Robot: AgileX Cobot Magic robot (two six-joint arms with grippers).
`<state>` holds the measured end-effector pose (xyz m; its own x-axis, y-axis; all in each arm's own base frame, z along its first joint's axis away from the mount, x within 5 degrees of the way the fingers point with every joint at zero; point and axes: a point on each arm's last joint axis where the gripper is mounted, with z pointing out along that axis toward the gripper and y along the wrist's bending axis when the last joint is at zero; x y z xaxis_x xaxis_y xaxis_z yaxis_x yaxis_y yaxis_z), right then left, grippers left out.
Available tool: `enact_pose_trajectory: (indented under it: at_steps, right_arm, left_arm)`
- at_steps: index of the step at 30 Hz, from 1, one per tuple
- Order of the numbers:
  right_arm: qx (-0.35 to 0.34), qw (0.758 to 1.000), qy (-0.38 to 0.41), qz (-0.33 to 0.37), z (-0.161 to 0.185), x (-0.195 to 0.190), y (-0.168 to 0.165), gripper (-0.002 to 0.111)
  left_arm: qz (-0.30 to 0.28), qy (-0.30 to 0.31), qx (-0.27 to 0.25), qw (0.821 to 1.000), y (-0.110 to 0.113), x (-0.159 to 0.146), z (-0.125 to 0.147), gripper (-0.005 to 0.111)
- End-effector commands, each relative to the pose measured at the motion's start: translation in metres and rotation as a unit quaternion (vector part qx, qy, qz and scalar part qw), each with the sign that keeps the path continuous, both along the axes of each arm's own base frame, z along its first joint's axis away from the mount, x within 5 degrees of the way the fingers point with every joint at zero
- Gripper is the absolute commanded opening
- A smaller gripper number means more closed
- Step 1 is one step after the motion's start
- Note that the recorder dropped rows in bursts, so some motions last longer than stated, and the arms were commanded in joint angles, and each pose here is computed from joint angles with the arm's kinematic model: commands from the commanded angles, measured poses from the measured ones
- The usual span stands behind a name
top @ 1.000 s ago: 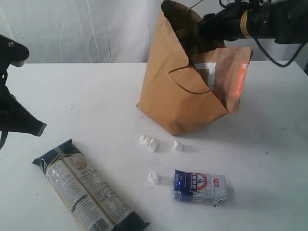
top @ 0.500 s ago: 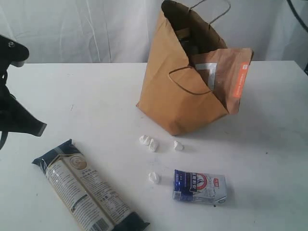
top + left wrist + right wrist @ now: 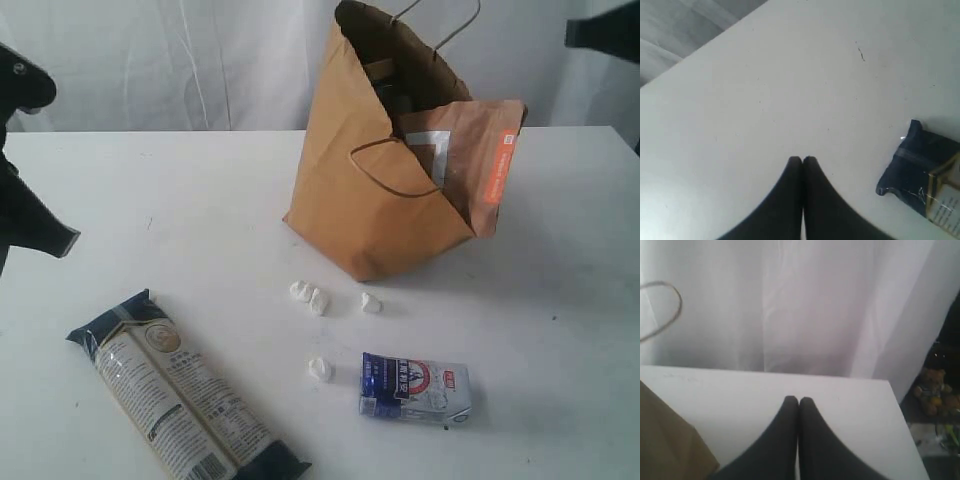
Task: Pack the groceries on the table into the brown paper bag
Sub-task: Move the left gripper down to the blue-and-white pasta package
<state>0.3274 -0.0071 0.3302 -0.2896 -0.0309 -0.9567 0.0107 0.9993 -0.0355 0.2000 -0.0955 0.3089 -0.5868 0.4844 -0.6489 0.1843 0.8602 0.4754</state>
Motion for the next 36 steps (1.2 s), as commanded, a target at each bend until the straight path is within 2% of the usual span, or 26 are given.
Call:
enact_pose_trajectory:
  at_steps: [1,3,5,7,10,12,15,17,19,21,24,26,28,30,33,36]
  right_arm:
    - [0.005,0.996,0.082,-0.041,-0.054,-0.022,-0.025,0.0]
    - [0.013,0.991,0.126,-0.05,-0.081,-0.032,-0.032,0.0]
    - [0.024,0.985,0.161,-0.051,-0.102,-0.038,-0.034,0.0]
    - [0.045,0.982,0.179,-0.035,-0.111,-0.04,-0.03,0.0]
    - [0.1,0.973,0.2,0.06,-0.116,-0.041,-0.01,0.0]
    - [0.155,0.955,0.213,0.138,-0.114,-0.046,0.007,0.0]
    - [0.21,0.923,0.226,0.231,-0.109,-0.056,0.026,0.0]
    - [0.238,0.907,0.229,0.262,-0.103,-0.062,0.032,0.0]
    - [0.268,0.891,0.235,0.281,-0.098,-0.067,0.037,0.0]
    - [0.295,0.87,0.241,0.313,-0.091,-0.073,0.043,0.0]
    - [0.314,0.836,0.247,0.375,-0.083,-0.083,0.054,0.0]
    - [0.309,0.832,0.244,0.391,-0.078,-0.088,0.06,0.0]
    - [0.292,0.839,0.238,0.392,-0.076,-0.089,0.067,0.0]
    - [0.265,0.862,0.225,0.369,-0.075,-0.087,0.069,0.0]
    - [0.223,0.903,0.199,0.308,-0.074,-0.079,0.062,0.0]
    - [0.195,0.928,0.175,0.264,-0.07,-0.076,0.054,0.0]
  left_arm:
    - [0.158,0.018,-0.067,0.985,0.015,-0.011,-0.006,0.0]
    - [0.196,0.051,-0.057,0.978,0.02,-0.018,-0.013,0.0]
    - [0.193,0.088,-0.044,0.976,0.022,-0.023,-0.022,0.0]
    - [0.18,0.133,-0.066,0.972,0.021,-0.027,-0.034,0.0]
    - [0.167,0.185,-0.157,0.956,0.018,-0.026,-0.046,0.0]
    - [0.144,0.213,-0.19,0.948,0.018,-0.024,-0.05,0.0]
    - [0.132,0.26,-0.168,0.942,0.03,-0.025,-0.049,0.0]
    - [0.117,0.289,-0.161,0.936,0.037,-0.024,-0.044,0.0]
    - [0.077,0.329,-0.189,0.922,0.038,-0.025,-0.036,0.0]
    - [0.042,0.342,-0.25,0.905,0.031,-0.024,-0.03,0.0]
    - [0.03,0.317,-0.301,0.899,0.026,-0.018,-0.028,0.0]
    - [0.03,0.303,-0.323,0.896,0.023,-0.016,-0.03,0.001]
    - [0.032,0.292,-0.347,0.891,0.021,-0.014,-0.033,0.007]
    - [0.04,0.291,-0.382,0.876,0.017,-0.015,-0.039,0.022]
    - [0.056,0.289,-0.424,0.856,0.013,-0.016,-0.048,0.056]
    - [0.096,0.295,-0.467,0.828,0.011,-0.02,-0.062,0.092]
